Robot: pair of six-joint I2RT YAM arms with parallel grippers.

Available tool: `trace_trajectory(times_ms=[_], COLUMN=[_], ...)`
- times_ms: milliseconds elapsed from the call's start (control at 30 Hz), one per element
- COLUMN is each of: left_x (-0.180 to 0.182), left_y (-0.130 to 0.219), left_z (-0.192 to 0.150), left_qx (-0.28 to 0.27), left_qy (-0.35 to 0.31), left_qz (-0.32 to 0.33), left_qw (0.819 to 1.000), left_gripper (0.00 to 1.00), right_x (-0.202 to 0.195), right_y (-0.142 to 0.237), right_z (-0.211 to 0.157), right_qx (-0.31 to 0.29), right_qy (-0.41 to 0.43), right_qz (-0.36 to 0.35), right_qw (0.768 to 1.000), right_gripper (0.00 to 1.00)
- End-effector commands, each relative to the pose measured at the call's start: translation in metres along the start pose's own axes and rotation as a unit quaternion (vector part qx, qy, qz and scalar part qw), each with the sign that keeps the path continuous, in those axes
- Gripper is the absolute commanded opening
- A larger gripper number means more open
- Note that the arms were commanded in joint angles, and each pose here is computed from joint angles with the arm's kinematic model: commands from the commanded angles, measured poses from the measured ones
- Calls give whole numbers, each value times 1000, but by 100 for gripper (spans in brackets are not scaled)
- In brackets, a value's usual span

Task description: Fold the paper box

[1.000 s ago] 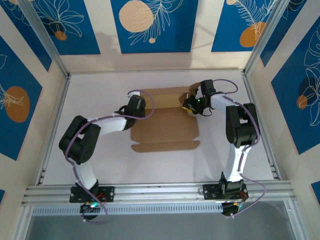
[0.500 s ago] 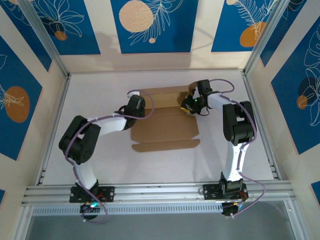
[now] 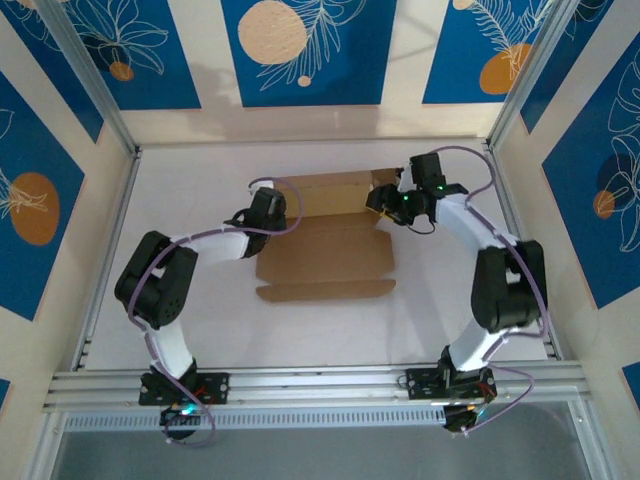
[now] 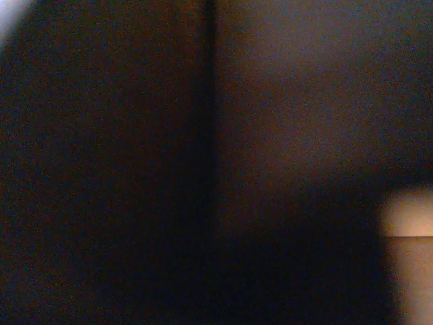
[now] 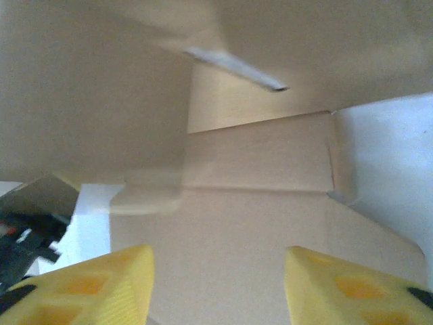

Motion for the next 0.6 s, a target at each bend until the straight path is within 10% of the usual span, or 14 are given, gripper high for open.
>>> trace_trajectory(times_ms=[0,233,567], left_x=[9,10,7], left_y=[-1,-3,1], left_z=[-22,-23,-12], left_qx=[65,61,42], left_qy=[-20,-22,-88], left_qz=[4,-6,-15], left_qw=[998,998,995], left_gripper=[0,0,0], right_x=[16,14,-58], right_y=[45,101,75], right_z=[-5,41,123], right_qx=[-60,-211,-217], right_qy=[32,-11,-91], right_qz=[21,-28,-162], right_qw=[997,977,958], right_gripper=[51,45,44])
Point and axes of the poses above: each hand's point on the last joint's axis, 136 mm out from that joint toward the fingers, its own y axis back along the fingers, its own x axis along the line the jaws close on, z = x × y, the point moved 6 cm from there along y, back along the fingers, and after that the axes turned 10 degrees about -y, right-handed, at the moved point
